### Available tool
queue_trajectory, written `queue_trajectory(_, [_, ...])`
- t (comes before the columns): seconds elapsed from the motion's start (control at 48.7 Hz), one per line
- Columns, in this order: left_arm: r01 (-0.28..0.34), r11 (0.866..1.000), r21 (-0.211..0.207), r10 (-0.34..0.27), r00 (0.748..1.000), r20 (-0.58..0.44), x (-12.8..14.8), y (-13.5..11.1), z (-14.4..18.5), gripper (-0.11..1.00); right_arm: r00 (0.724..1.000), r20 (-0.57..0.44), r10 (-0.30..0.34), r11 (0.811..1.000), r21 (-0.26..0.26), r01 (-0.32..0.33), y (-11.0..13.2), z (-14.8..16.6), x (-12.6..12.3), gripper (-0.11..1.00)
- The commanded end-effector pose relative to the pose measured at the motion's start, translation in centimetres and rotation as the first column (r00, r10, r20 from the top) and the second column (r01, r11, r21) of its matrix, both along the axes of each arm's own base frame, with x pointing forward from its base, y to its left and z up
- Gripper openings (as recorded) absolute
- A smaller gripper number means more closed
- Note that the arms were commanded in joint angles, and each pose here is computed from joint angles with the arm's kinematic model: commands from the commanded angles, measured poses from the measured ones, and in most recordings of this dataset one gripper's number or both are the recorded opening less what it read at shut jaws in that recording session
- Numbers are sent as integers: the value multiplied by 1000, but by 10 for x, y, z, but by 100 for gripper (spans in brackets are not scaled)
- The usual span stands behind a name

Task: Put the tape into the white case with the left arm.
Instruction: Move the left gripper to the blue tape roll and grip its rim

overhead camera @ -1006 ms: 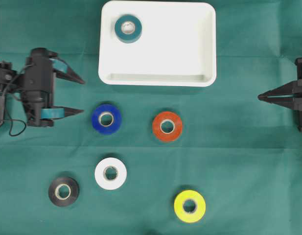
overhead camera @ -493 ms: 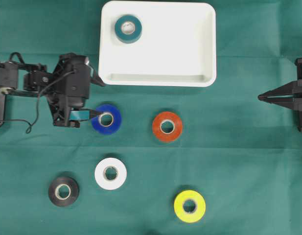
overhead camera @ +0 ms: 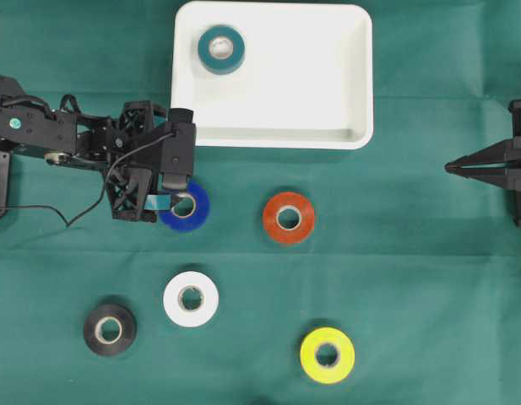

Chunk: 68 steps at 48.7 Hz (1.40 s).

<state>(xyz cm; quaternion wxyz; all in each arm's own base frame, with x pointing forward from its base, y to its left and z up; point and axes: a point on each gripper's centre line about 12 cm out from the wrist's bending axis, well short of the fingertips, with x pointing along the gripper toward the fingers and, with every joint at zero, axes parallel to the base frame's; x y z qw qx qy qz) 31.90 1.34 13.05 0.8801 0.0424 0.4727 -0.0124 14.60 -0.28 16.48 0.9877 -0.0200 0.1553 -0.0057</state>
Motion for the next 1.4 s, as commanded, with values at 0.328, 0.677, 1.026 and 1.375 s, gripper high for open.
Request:
queue_trajectory(0.328, [-4,1000,-2,4,1000,3,9,1,0,89,1000,11,-2,1000,1,1,0,3,2,-10])
queue_trajectory(0.677, [-6,1000,-4,6,999,-49,22,2,-22,89,1000,9,-1,1000,1,1,0,2,1,-10])
queue_trajectory(1.026, [-3,1000,-2,3,999,-40,24,2,-22,79,1000,9,-1,1000,2,1,0,2,1,-10])
queue_trajectory(1.375, [3,1000,-2,-3,999,-40,23,0,-22,25,1000,9,-1,1000,0,1,0,2,1,-10])
